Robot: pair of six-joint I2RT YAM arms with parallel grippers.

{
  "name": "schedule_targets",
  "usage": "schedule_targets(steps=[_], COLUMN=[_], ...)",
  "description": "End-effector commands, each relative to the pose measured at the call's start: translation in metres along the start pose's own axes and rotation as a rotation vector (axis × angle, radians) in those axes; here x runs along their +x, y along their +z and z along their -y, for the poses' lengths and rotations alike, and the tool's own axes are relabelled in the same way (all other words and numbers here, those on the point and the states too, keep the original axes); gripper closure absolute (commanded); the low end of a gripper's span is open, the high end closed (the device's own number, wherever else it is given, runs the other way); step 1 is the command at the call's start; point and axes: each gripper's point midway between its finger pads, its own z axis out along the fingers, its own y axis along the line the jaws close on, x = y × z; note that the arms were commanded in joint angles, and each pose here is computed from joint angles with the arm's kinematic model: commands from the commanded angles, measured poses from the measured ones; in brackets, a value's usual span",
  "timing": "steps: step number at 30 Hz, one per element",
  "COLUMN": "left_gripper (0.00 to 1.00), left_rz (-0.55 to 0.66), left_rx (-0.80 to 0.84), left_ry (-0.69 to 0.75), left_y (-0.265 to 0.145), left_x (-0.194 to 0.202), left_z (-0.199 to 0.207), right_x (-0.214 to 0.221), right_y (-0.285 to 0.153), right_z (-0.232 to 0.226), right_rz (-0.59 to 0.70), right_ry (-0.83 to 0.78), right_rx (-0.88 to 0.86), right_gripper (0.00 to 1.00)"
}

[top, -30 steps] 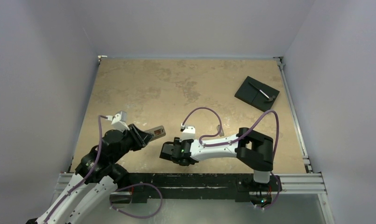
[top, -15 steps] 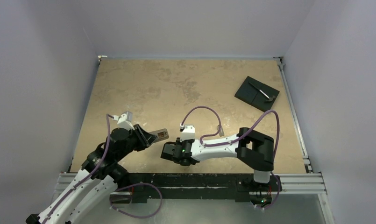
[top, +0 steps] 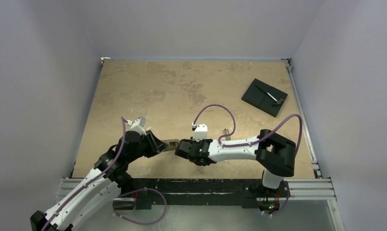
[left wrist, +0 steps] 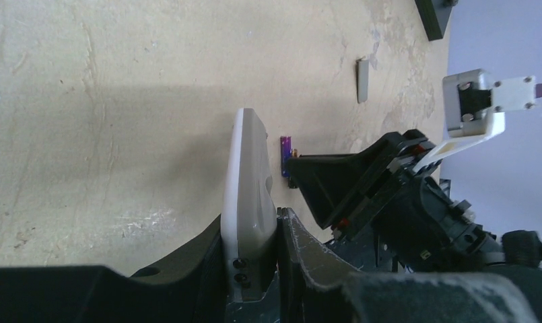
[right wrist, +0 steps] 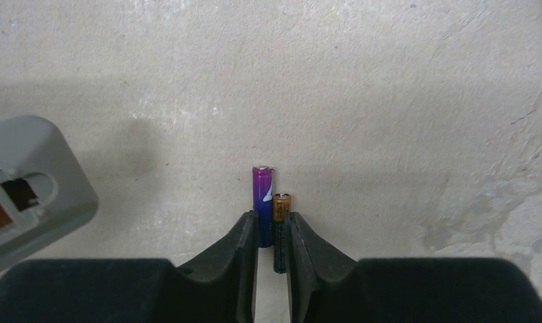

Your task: Load the batteries into the remote control

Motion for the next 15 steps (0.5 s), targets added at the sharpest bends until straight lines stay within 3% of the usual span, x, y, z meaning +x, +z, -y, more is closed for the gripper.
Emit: schedule_targets(steps=[1, 15], left_gripper=[1.0, 1.0], left_rz=[-0.039, -0.202], left_rx=[0.109, 0.227], left_ry=[-0.016, -0.087], left_y=[0.008, 0.036], left_x=[0.007, 0.051], left_z=[0.02, 0.015], right_x=[-0.003, -0.031], right_y=[0.004, 0.009], right_z=[0.023, 0.063], right_rz=[0.023, 0.021], right_ry=[-0.102, -0.166], right_rx=[0.04, 0.026], right_gripper=[0.91, 0.86])
